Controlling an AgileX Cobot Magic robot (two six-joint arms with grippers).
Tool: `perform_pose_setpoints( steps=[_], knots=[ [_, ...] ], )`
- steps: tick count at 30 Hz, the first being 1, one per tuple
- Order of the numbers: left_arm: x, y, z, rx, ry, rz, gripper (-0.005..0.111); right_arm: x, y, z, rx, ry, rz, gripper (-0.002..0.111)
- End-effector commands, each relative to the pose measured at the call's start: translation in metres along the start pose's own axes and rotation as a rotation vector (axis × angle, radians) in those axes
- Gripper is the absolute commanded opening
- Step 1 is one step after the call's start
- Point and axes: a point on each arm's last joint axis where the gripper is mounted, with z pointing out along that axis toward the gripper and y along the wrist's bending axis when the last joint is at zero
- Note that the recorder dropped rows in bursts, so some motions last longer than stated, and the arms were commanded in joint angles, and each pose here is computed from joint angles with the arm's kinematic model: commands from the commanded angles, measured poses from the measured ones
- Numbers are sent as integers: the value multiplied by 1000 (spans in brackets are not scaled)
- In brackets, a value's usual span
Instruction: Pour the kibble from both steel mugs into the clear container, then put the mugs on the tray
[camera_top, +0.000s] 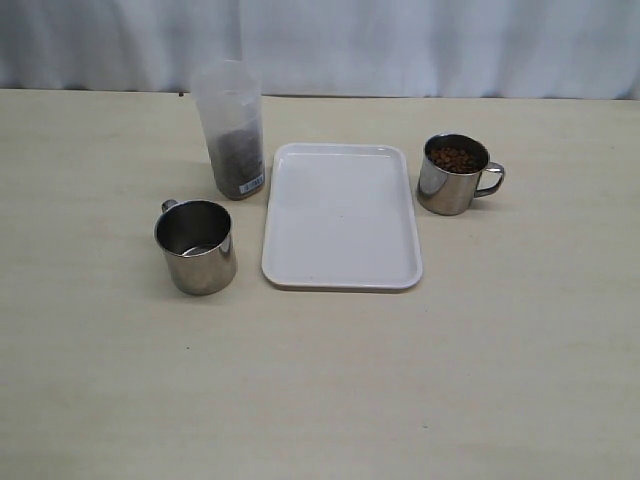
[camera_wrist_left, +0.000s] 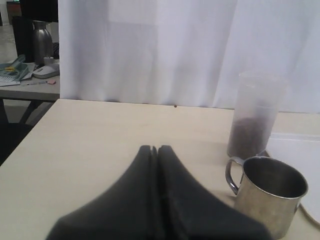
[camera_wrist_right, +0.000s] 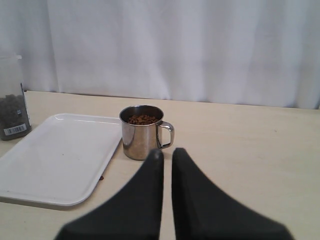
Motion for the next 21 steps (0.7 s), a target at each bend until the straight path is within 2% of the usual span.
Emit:
perform_pose_setpoints(
  steps=[1, 4, 11, 12, 14, 19, 21],
  knots=[
    [0, 0, 0, 2, -3, 15, 0, 0, 0, 0, -1, -5, -11, 5],
    [0, 0, 0, 2, -3, 15, 0, 0, -1, 0, 7, -9, -81, 5],
    [0, 0, 0, 2, -3, 15, 0, -3, -1, 0, 10, -41, -85, 5],
    [0, 0, 0, 2, -6, 15, 0, -6, 0, 0, 5, -71, -45, 5],
    [0, 0, 0, 2, -7, 15, 0, -7, 1, 0, -24, -86, 179, 5],
    [0, 0, 0, 2, -7, 15, 0, -23, -1, -3, -14, -260, 207, 5],
    [0, 0, 0, 2, -7, 15, 0, -28, -3, -5, -15, -322, 284, 5]
  ],
)
